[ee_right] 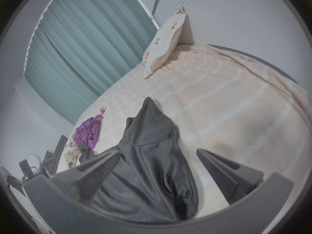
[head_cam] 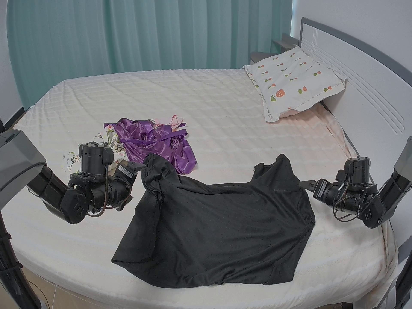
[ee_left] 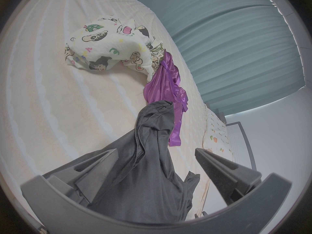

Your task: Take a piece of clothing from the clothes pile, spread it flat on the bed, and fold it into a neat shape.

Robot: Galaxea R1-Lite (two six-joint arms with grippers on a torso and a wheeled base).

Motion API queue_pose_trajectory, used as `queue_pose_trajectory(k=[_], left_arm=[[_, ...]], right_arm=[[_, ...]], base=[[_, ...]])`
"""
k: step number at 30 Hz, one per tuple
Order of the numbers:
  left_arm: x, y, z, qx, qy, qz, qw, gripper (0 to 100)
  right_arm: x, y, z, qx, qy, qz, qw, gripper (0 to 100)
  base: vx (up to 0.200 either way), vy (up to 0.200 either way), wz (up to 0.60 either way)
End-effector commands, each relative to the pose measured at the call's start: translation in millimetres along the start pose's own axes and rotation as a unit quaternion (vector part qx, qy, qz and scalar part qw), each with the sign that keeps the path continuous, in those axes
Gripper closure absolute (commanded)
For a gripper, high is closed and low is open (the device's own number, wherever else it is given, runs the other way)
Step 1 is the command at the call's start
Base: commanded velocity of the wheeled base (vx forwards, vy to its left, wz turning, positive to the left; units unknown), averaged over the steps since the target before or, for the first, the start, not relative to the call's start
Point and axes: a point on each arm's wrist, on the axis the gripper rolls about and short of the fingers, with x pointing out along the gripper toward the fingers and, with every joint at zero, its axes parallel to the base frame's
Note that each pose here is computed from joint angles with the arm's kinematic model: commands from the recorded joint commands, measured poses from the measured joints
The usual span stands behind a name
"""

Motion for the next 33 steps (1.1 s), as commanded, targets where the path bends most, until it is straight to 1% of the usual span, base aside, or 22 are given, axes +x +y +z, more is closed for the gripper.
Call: queue_pose_trajectory(k=[1, 2, 3, 5, 7, 11, 14, 18, 20, 23, 24, 26, 30, 33], left_arm=[[1.8, -2.8, 4.1, -0.002, -0.003, -0.004, 1.0000, 0], [2.9, -3.2, 4.2, 0.002, -0.002, -0.004, 1.0000, 0], [4.3, -3.5, 4.4, 0.007, -0.003, -0.004, 1.0000, 0], [5.4, -7.1, 5.9, 0.009, -0.005, -0.009, 0.9999, 0], [6.4, -11.0, 7.8, 0.011, -0.013, -0.014, 0.9998, 0], [4.8, -12.8, 6.1, 0.013, -0.011, -0.016, 0.9997, 0], [5.2, -12.9, 4.9, 0.014, -0.009, -0.016, 0.9997, 0], [7.8, -14.7, 5.4, 0.014, -0.005, -0.018, 0.9997, 0], [10.6, -13.8, 4.5, 0.015, -0.001, -0.012, 0.9998, 0], [16.4, -12.5, 2.2, 0.018, 0.002, -0.008, 0.9998, 0], [31.2, -7.4, -1.7, 0.038, 0.003, 0.005, 0.9993, 0], [41.2, -3.6, -2.2, 0.061, -0.001, 0.013, 0.9981, 0], [59.4, 1.8, -4.2, 0.077, -0.007, 0.028, 0.9966, 0], [76.3, 5.9, -5.5, 0.103, -0.004, 0.044, 0.9937, 0]], right_arm=[[9.4, -0.4, -1.3, 0.017, 0.003, 0.000, 0.9999, 0], [8.6, 1.6, -1.1, 0.041, 0.003, 0.003, 0.9992, 0], [7.9, 3.5, -1.9, 0.056, 0.004, 0.006, 0.9984, 0], [6.8, 4.2, -4.7, 0.070, 0.008, 0.006, 0.9975, 0], [7.5, 2.8, -6.7, 0.075, 0.010, 0.004, 0.9971, 0], [6.9, -1.3, -9.5, 0.078, 0.014, -0.001, 0.9968, 0], [4.7, -2.8, -11.4, 0.094, 0.017, 0.000, 0.9955, 0], [2.2, -2.8, -12.8, 0.098, 0.013, 0.007, 0.9951, 0], [0.8, -3.4, -14.8, 0.097, 0.010, 0.010, 0.9952, 0], [0.3, -4.1, -15.8, 0.096, 0.006, 0.013, 0.9952, 0], [0.2, -3.6, -16.9, 0.095, 0.004, 0.017, 0.9953, 0], [0.1, -3.0, -17.7, 0.095, 0.006, 0.017, 0.9953, 0], [0.1, -3.0, -17.7, 0.095, 0.006, 0.017, 0.9953, 0], [1.1, -3.3, -19.8, 0.092, 0.010, 0.016, 0.9956, 0]], base=[[0.000, 0.000, 0.00], [0.000, 0.000, 0.00], [0.000, 0.000, 0.00], [0.000, 0.000, 0.00], [0.000, 0.000, 0.00], [0.000, 0.000, 0.00], [0.000, 0.000, 0.00], [0.200, 0.000, 0.00], [0.200, 0.000, 0.00], [0.000, 0.000, 0.00], [0.000, 0.000, 0.00], [0.000, 0.000, 0.00], [0.000, 0.000, 0.00], [0.000, 0.000, 0.00]])
